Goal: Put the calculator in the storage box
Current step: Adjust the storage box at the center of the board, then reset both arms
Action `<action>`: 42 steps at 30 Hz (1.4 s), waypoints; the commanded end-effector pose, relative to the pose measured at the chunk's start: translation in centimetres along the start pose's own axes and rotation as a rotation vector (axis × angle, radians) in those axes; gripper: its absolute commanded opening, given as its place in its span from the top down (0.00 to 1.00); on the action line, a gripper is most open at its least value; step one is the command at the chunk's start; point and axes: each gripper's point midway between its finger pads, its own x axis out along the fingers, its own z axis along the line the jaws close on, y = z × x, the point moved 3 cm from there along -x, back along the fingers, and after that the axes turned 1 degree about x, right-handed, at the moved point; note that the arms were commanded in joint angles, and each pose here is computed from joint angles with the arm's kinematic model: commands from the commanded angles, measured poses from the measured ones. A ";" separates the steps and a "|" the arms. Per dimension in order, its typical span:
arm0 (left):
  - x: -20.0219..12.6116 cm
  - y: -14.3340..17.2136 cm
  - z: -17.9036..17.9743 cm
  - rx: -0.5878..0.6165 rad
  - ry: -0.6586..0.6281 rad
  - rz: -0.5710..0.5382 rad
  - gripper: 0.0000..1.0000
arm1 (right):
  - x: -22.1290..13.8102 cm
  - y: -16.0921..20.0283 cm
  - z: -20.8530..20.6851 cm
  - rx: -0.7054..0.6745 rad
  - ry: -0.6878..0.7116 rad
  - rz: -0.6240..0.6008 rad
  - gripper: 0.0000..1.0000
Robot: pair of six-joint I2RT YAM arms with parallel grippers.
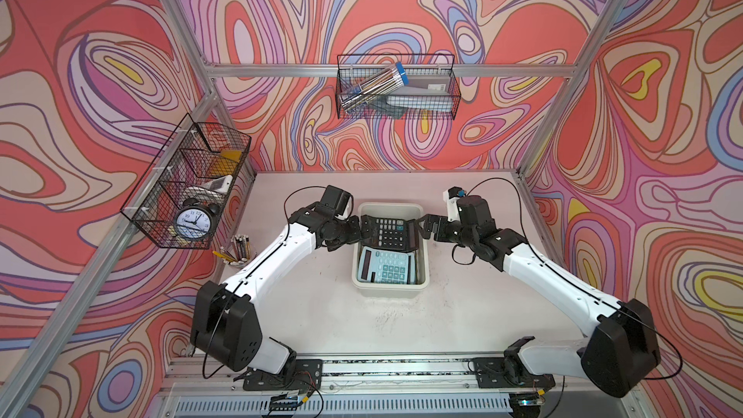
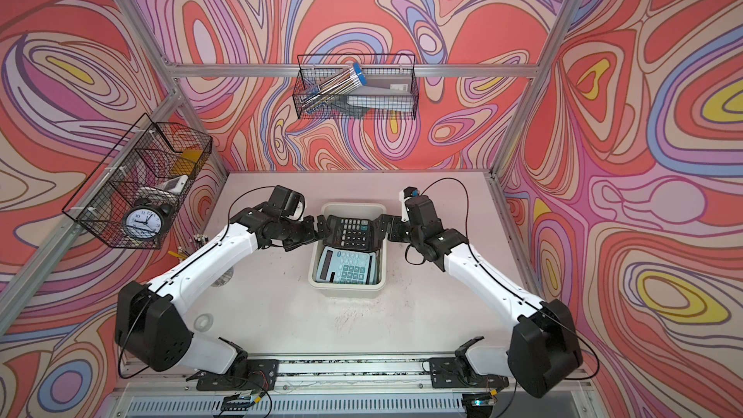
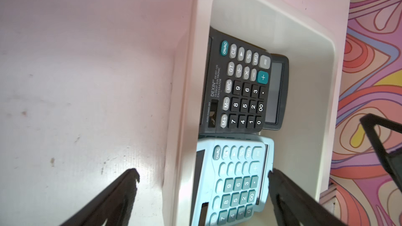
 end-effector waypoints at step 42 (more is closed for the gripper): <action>-2.6 -4.8 15.7 0.249 -0.508 -0.498 0.01 | -8.5 -3.3 -18.9 0.186 0.469 -0.614 0.02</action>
